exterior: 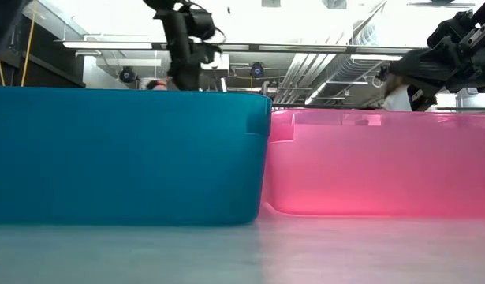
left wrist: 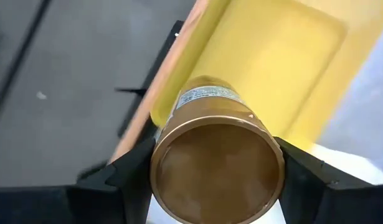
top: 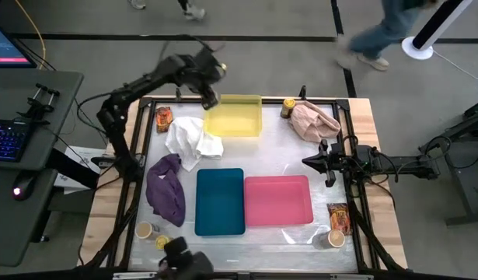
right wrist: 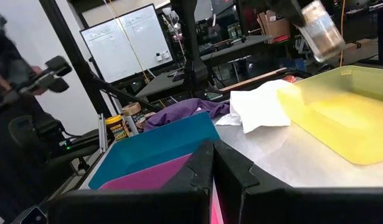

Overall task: Sort spices by type
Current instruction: Put the top left golden seasoning bottle into the yellow bin

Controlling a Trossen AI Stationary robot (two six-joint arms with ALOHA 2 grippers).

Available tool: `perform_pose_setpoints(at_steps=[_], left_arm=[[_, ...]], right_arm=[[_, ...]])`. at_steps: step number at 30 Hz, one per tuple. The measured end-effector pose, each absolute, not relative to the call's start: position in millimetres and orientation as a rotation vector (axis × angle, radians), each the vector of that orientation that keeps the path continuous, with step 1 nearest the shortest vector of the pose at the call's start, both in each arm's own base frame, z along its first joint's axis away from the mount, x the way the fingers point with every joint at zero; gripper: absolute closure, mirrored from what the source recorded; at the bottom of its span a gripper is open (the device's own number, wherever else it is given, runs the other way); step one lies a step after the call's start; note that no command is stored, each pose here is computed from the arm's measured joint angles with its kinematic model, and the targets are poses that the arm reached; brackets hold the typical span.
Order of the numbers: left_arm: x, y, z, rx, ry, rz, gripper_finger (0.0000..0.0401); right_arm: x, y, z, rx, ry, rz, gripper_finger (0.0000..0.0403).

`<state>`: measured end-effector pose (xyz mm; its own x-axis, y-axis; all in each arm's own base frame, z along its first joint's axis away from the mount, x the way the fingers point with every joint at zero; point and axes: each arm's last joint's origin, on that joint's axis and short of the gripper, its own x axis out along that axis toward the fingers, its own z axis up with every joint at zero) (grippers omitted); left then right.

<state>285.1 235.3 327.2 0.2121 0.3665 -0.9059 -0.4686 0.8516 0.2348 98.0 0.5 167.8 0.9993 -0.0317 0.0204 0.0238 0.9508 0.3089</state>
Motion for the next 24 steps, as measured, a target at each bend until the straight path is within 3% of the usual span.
perform_pose_setpoints(at_steps=[14,24], left_arm=[[320,263,251,-0.026,1.493,0.425,0.0166],[324,271,237,-0.013,1.497,0.426,0.0119]], right_arm=[[98,0,168,0.314,-0.025,-0.029,0.0399],[98,1,168,0.314,-0.025,-0.028,0.0399]])
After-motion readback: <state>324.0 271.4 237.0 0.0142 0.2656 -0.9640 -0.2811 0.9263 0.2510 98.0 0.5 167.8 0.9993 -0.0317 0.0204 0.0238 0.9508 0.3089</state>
